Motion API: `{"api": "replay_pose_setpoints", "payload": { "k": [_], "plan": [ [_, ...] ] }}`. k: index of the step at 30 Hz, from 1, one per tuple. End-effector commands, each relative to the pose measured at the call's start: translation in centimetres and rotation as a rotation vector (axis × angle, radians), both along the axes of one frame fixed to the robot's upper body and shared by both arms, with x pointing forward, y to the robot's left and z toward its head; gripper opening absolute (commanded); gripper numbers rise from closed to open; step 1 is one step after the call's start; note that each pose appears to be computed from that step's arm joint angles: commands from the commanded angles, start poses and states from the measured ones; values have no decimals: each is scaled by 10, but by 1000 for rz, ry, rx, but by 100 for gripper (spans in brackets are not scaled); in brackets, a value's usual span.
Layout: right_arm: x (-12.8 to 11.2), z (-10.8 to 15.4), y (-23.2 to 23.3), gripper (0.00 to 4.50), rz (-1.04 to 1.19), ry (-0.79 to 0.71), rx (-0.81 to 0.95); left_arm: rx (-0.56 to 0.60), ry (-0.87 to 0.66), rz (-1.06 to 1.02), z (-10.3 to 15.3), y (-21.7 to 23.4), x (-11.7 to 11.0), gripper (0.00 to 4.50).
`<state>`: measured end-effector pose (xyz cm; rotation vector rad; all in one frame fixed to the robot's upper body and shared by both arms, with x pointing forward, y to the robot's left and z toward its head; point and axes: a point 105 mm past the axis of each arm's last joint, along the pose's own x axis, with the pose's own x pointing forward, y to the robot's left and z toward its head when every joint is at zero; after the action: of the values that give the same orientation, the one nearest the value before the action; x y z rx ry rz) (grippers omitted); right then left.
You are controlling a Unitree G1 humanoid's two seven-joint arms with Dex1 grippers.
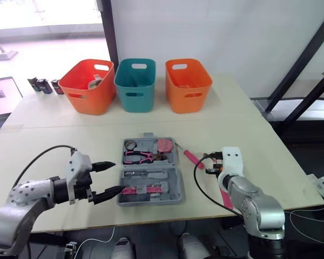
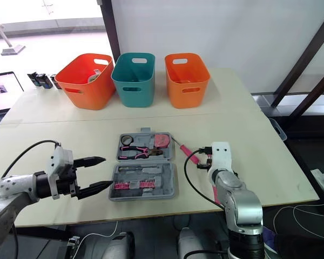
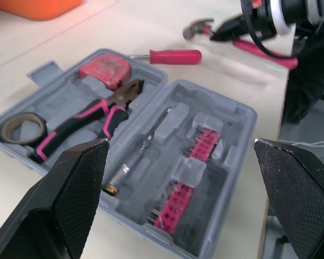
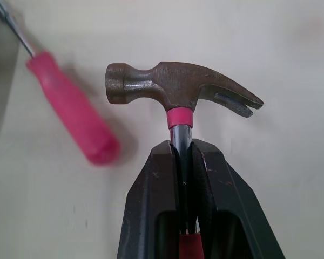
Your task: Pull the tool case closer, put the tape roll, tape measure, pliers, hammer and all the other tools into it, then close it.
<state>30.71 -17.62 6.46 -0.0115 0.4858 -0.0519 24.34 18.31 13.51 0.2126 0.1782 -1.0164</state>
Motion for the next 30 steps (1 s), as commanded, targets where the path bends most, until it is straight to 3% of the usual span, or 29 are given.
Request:
{"api": "replay_pose_setpoints", "payload": {
  "k": [1,13,15,17,20,22,26,30],
  "plan": [
    [4,10,1,2,-12,-79,-8,3,-26,-23,4,-3,-1,450],
    [5,-28,-8,2,-68,16,-3,8,-31,4,3,-2,0,450],
    [6,-28,-8,98,-63,9,4,11,-31,9,3,-1,-1,450],
    [7,-25,-9,166,-62,-8,16,9,-32,8,4,-2,-1,450],
    [7,-14,-14,327,-49,-28,15,6,-33,10,5,-3,-3,450],
    [5,7,-23,430,-7,-45,-4,6,-30,22,5,-1,-4,450],
    [3,72,-26,447,214,-131,-74,8,-25,48,4,6,-7,450],
    [5,109,-12,447,608,-108,-276,0,-29,29,7,3,-10,450]
  ]
}}
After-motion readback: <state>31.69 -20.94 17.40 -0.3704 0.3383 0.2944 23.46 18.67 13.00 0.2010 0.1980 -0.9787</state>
